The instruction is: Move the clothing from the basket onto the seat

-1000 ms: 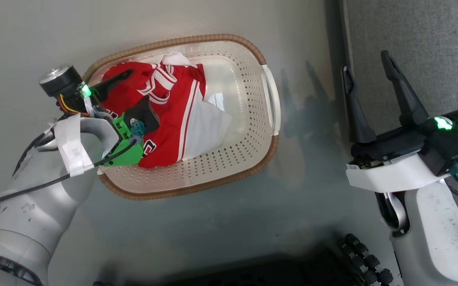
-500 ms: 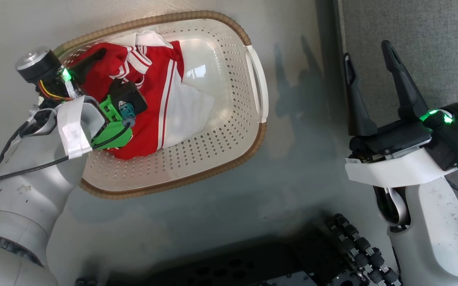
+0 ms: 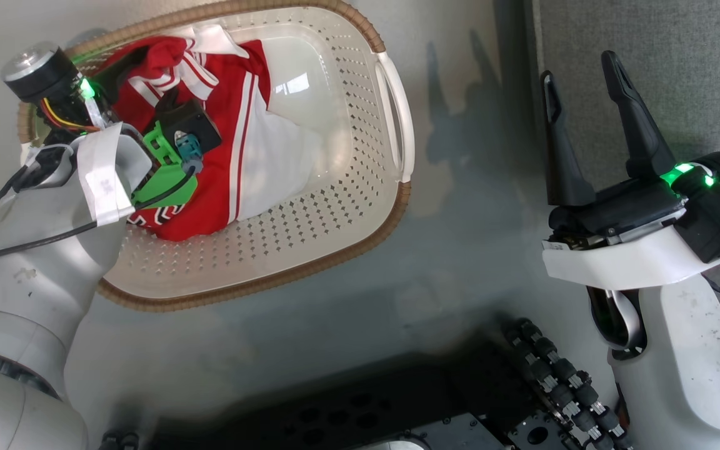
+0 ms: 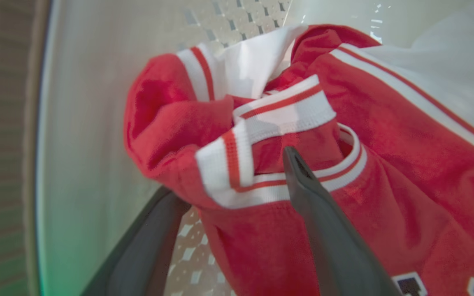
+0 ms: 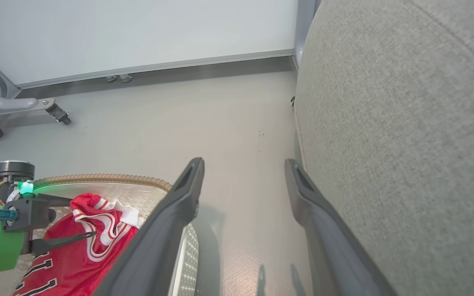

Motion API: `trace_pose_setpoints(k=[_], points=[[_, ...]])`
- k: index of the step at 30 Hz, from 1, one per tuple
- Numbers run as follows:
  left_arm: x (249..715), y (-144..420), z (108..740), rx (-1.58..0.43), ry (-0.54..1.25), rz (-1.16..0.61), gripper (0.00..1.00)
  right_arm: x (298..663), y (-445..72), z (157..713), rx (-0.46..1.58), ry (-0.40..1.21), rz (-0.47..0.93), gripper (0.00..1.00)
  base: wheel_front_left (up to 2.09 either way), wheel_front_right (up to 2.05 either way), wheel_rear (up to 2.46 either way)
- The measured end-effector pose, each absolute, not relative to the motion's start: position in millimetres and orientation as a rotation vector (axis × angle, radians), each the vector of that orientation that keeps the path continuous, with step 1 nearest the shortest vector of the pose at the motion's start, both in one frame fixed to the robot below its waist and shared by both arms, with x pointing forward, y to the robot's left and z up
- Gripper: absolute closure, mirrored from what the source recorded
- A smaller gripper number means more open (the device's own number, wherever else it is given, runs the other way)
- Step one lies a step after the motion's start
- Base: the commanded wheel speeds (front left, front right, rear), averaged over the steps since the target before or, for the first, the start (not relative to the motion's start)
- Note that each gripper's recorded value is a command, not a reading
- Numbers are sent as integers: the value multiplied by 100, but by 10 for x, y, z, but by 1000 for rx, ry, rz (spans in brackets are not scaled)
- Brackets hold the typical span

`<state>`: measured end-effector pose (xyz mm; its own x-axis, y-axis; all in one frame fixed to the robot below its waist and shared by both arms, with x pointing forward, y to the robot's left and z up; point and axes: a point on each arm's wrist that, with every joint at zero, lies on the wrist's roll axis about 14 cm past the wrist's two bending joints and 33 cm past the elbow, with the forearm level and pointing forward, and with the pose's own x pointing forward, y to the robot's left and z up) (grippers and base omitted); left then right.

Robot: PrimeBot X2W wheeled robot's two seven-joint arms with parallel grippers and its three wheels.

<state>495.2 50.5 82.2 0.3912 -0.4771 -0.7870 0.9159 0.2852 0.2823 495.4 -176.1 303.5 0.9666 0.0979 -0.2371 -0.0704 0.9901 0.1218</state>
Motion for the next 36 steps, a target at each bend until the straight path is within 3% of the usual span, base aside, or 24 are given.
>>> trace_pose_setpoints(k=[1, 2, 3, 4, 5, 21, 36], points=[[4953, 494, 810, 815, 643, -1024, 0, 4951, -1766, 3024, 112, 248, 84, 0, 0, 0, 0], [4950, 477, 797, 810, 645, -1026, 11, 4946, -1773, 3011, 113, 251, 82, 0, 0, 0, 0], [4945, 457, 787, 804, 645, -1028, 63, 4942, -1784, 3000, 112, 254, 79, 0, 0, 0, 0], [4944, 444, 779, 804, 643, -1031, 93, 4939, -1793, 2992, 111, 256, 77, 0, 0, 0, 0], [4941, 427, 772, 799, 643, -1036, 100, 4935, -1804, 2984, 109, 258, 74, 0, 0, 0, 0], [4782, 166, 1189, 648, 603, -1006, 100, 4975, -1726, 3217, 115, 216, 93, 0, 0, 0, 0], [4531, 43, 2510, 325, 454, -780, 100, 4611, -1505, 3829, 129, 168, 142, 0, 0, 0, 0]])
